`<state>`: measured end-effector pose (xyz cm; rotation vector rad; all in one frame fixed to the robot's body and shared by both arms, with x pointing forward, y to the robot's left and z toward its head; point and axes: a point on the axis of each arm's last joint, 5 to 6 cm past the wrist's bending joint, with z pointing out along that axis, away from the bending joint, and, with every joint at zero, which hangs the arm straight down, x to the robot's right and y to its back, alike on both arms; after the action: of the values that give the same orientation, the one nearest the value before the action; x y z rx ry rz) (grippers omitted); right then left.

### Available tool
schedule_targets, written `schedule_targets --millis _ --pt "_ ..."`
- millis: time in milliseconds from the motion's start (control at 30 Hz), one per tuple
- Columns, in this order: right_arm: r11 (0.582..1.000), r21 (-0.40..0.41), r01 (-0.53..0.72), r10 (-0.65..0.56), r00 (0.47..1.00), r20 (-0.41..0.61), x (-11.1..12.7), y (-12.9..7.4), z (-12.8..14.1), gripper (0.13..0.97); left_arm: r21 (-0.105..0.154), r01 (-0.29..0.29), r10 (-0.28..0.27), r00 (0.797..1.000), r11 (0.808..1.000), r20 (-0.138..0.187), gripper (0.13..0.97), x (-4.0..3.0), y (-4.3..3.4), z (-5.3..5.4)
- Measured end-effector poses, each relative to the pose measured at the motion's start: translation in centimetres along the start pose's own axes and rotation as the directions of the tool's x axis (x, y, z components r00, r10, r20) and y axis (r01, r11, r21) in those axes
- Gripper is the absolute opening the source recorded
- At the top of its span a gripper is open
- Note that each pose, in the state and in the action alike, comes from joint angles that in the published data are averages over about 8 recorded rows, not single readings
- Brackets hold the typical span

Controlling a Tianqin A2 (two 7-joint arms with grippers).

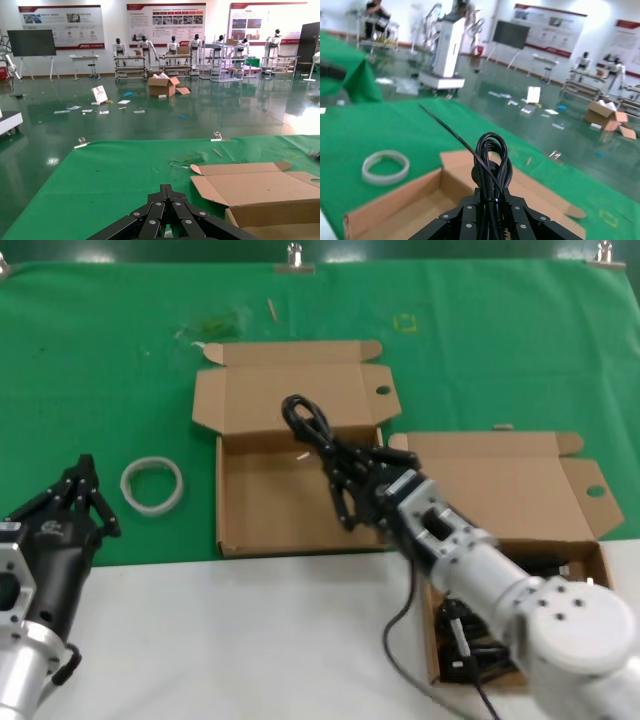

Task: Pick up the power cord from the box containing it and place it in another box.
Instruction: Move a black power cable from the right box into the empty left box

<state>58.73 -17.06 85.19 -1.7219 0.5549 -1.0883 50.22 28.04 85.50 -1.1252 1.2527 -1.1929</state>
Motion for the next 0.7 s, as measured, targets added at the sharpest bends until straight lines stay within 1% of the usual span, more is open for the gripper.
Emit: schedule_targets --millis 133,267,533,600,700 --pt "0.999 -0.027 0.044 -0.044 0.999 0.024 -1.0 0.7 2.0 0.214 0.000 0.000 0.000 1.000 1.000 0.000 0.140 0.00 0.00 0.0" --pt "0.996 -0.051 0.068 -0.066 0.997 0.039 -1.6 1.4 2.8 0.224 0.000 0.000 0.000 1.000 1.000 0.000 0.140 0.00 0.00 0.0" --pt "0.995 -0.072 0.072 -0.070 0.997 0.038 -1.7 2.0 2.5 0.267 0.000 0.000 0.000 1.000 1.000 0.000 0.140 0.00 0.00 0.0" --pt "0.996 -0.067 0.061 -0.059 0.998 0.028 -1.4 1.9 2.2 0.294 0.000 0.000 0.000 1.000 1.000 0.000 0.140 0.00 0.00 0.0" --pt "0.999 -0.037 0.021 -0.021 1.000 0.001 -0.5 1.0 1.4 0.334 0.000 0.000 0.000 1.000 1.000 0.000 0.147 0.00 0.00 0.0"
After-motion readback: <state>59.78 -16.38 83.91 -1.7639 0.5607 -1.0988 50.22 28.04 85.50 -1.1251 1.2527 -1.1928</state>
